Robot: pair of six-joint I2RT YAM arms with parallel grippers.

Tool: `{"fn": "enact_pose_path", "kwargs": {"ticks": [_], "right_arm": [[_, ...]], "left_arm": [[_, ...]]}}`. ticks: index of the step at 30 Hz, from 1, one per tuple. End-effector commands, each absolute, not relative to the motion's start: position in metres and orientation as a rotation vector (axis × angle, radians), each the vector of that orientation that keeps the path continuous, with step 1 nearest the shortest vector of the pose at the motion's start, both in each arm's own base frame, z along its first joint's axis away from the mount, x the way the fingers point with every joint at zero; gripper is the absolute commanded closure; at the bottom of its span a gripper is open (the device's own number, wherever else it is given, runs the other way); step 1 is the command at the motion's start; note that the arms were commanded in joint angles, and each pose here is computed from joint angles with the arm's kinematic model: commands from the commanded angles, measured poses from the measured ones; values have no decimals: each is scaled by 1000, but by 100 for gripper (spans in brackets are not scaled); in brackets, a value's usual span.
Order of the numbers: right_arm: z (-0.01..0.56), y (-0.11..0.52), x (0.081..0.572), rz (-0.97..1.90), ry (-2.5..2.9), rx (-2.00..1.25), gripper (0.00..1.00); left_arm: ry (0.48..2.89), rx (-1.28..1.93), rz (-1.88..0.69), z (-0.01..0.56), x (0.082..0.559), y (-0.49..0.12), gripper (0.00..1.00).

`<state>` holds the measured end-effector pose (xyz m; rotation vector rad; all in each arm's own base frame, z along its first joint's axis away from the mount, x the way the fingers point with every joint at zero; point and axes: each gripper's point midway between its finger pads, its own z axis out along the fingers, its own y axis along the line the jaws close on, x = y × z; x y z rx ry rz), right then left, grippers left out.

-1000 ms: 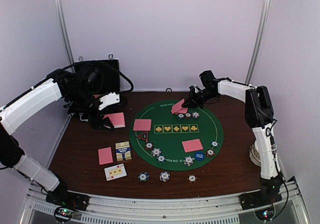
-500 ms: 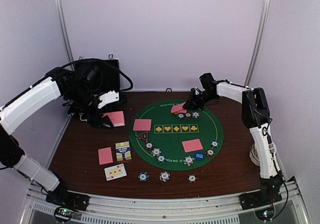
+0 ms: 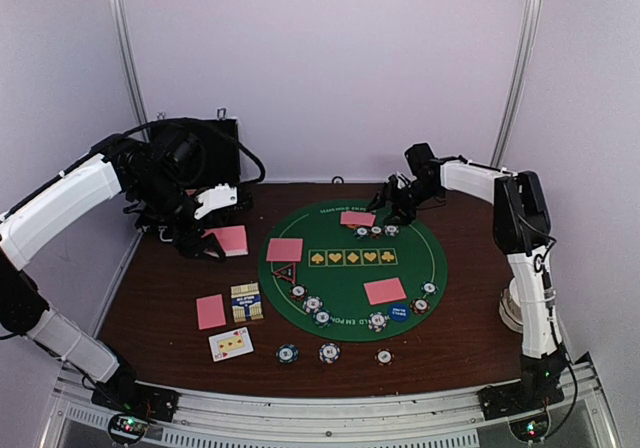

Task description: Distribute texas hold em gaming equipment

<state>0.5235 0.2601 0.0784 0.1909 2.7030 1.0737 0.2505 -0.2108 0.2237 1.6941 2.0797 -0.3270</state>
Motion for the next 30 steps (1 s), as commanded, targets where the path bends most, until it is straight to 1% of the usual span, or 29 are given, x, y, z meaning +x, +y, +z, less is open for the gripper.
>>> {"fn": "enact_pose_path", "kwargs": {"ticks": [1, 2, 3, 4, 9, 13, 15, 17, 19, 23, 25, 30], "right_arm": [[150, 253, 510, 1010, 2584, 123, 21], [156, 258, 504, 1013, 2572, 107, 10], [162, 263, 496, 1015, 2564, 96, 2], [167, 270, 488, 1014, 2560, 74, 1], [187, 310, 443, 1028, 2544, -29, 0], [201, 329, 412, 1023, 2508, -57, 1], [219, 342, 402, 1139, 2428, -60, 0], [226, 355, 394, 1335, 2355, -23, 1], [229, 364, 387, 1470, 2296, 40, 1], [228, 389, 362, 1490, 2360, 5, 1], [232, 413, 344, 1564, 2350, -63, 0], [234, 461, 302, 1618, 2333, -199, 0]], "left_arm": [[1995, 1691, -319, 243, 252, -213, 100], [1993, 1690, -322, 243, 252, -214, 100], [1996, 1690, -328, 242, 251, -214, 100], [1998, 1689, -335, 242, 250, -214, 100], [2007, 1675, -354, 239, 246, -214, 100], [1998, 1676, -349, 240, 245, -213, 100], [1997, 1663, -344, 240, 248, -214, 100], [2005, 1651, -359, 240, 249, -216, 100], [2009, 1645, -369, 241, 249, -217, 100], [2009, 1638, -355, 242, 252, -217, 100], [2011, 1634, -360, 243, 252, -217, 100], [2029, 1621, -374, 238, 251, -218, 100]]}}
